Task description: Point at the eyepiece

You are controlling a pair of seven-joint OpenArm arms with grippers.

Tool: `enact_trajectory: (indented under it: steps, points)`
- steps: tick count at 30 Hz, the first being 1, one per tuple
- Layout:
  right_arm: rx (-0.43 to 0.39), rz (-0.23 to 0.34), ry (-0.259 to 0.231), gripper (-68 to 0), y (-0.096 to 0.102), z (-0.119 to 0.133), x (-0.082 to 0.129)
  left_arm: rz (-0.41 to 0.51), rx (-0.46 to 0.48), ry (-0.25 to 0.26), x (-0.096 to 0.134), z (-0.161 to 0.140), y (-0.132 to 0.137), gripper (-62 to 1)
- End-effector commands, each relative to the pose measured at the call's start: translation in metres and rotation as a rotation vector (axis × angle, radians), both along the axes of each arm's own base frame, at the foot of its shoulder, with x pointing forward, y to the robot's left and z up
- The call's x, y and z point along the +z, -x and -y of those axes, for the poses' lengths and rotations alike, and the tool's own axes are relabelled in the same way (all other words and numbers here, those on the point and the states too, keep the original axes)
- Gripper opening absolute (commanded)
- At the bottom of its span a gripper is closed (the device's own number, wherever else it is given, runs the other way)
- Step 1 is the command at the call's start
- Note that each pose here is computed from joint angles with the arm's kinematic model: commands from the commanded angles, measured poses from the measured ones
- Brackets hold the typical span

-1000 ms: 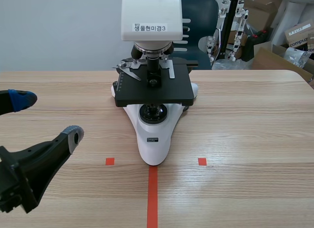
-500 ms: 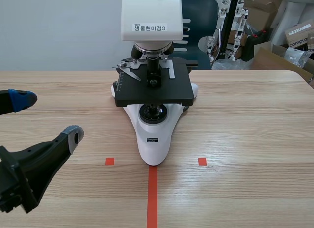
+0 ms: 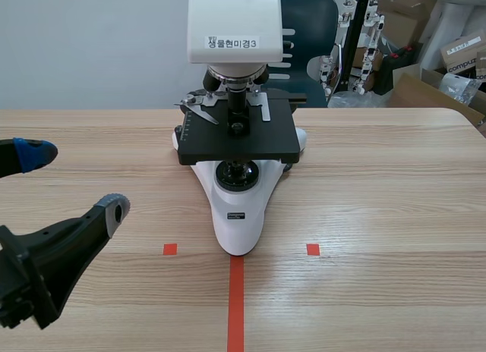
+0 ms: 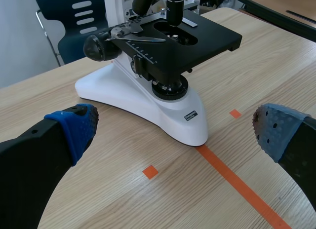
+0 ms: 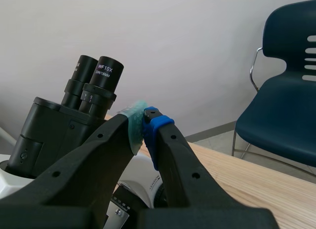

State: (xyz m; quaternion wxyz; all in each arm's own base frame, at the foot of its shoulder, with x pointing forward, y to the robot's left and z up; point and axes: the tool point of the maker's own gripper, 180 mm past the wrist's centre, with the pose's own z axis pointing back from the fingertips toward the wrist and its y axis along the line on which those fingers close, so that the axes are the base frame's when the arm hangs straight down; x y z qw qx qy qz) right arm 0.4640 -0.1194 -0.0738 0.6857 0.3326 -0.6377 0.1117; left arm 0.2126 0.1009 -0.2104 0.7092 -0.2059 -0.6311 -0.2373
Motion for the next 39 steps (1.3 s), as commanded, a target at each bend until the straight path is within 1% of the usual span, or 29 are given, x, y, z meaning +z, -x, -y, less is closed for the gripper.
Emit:
enact_trajectory:
  steps: [1, 17, 39]
  points:
    - [-0.008, 0.058, -0.019, -66.9, 0.0, 0.004, 0.023, 0.028, 0.001, 0.032, 0.011, 0.004, -0.001, 1.4]
    - [0.017, -0.002, 0.027, -66.9, 0.002, 0.0, 0.009, 0.028, 0.001, 0.032, 0.011, 0.004, -0.001, 1.4]
    - [0.016, -0.001, 0.026, -66.9, 0.002, 0.0, 0.01, 0.028, 0.001, 0.032, 0.011, 0.004, -0.001, 1.4]
